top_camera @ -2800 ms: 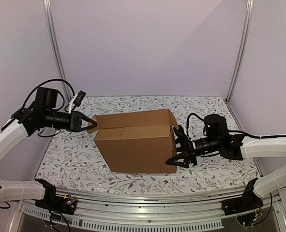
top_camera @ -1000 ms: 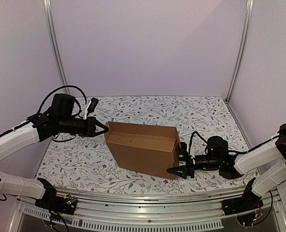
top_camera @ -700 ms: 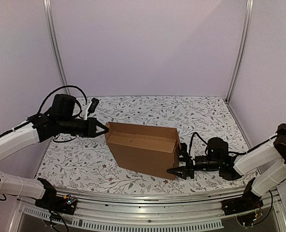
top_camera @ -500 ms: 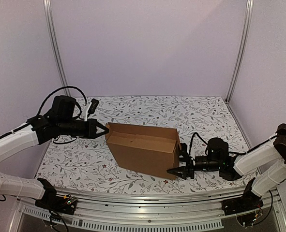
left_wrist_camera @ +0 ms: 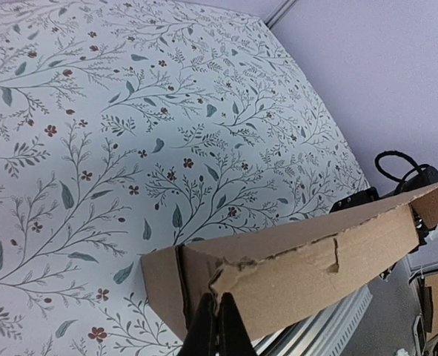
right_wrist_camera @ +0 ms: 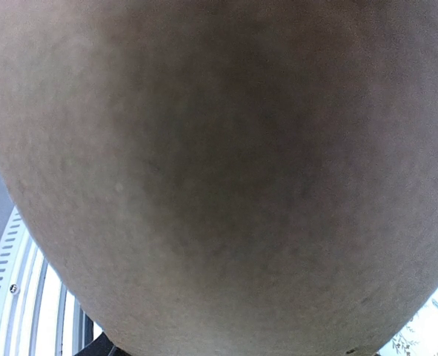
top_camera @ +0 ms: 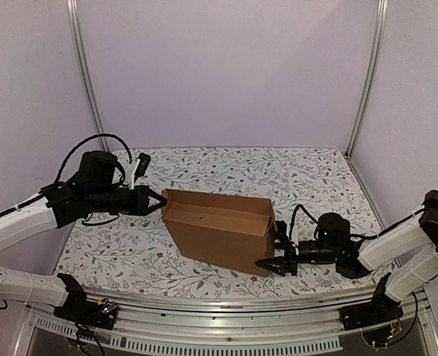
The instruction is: Fold the paper box
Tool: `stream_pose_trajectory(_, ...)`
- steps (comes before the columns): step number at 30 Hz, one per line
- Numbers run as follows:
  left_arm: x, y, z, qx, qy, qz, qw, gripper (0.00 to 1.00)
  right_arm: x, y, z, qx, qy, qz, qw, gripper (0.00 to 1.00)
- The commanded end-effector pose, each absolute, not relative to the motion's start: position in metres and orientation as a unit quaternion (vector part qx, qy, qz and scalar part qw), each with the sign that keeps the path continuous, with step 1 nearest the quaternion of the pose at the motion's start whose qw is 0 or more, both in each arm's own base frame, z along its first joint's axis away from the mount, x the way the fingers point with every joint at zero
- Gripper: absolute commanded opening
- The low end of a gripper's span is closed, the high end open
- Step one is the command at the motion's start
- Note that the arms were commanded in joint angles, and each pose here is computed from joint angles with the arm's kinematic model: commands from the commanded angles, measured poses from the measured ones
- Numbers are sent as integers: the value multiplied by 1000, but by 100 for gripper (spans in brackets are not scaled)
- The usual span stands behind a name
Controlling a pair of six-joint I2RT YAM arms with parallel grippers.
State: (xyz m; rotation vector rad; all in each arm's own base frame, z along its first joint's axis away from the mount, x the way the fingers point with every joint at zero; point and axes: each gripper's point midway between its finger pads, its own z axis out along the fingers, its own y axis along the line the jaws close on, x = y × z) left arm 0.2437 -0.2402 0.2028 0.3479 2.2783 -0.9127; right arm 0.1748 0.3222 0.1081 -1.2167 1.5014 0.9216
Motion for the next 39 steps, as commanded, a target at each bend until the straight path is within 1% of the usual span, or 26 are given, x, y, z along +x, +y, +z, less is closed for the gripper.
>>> stream_pose_trajectory(1,189,-227,128,151,928,-290,180,0,198,319,125,-460,624,342,531,46)
stream_pose_trajectory(16,181,-221,117,167,940,-242,174,0,193,314,106,-463,648,318,515,48)
stream_pose_trajectory(22,179,-221,116,172,941,-231,176,0,195,310,103,-452,657,314,516,51)
stream_pose_trajectory(29,183,-224,119,177,941,-226,179,0,200,310,109,-437,658,314,526,61)
stream_pose_trajectory(31,186,-225,121,176,941,-225,183,0,202,308,112,-427,661,315,530,68)
stream_pose_trajectory(39,194,-223,129,163,942,-214,201,0,207,297,125,-398,664,308,553,87)
